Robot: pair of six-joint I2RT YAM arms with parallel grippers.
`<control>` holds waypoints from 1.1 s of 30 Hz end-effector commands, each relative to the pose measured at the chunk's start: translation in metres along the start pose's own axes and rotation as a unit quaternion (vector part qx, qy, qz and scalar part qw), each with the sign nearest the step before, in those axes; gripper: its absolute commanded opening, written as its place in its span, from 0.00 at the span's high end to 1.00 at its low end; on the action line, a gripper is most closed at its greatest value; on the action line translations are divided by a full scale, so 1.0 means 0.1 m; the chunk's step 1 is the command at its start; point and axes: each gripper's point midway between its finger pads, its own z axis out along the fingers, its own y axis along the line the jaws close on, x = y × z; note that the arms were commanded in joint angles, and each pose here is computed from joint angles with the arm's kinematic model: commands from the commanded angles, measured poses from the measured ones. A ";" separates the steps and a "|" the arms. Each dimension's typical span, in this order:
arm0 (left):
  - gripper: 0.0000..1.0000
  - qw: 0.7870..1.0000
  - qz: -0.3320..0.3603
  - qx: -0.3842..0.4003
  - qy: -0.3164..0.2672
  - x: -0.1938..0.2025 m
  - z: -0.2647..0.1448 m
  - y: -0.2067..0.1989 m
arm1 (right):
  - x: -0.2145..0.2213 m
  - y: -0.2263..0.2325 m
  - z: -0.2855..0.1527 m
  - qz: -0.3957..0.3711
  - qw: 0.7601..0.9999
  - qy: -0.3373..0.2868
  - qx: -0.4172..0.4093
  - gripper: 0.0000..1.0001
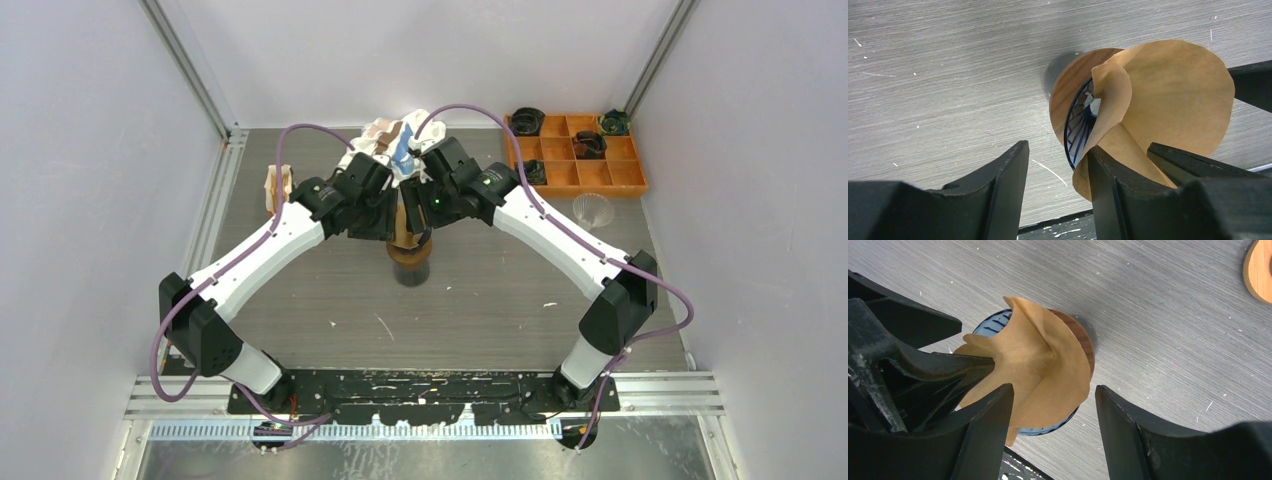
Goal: Place the coffee filter in the dripper
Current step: Adjust the coffee filter in the coffee dripper.
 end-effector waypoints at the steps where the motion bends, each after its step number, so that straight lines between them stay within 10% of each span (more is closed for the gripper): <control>1: 0.51 0.999 -0.006 0.015 -0.035 -0.15 -0.13 -0.03 | -0.05 0.03 0.00 0.001 1.000 -0.006 -0.011 0.32; 33: 0.49 1.000 -0.001 0.001 -0.031 -0.20 -0.14 0.08 | 0.10 -0.20 -0.12 -0.037 0.999 0.021 0.029 0.32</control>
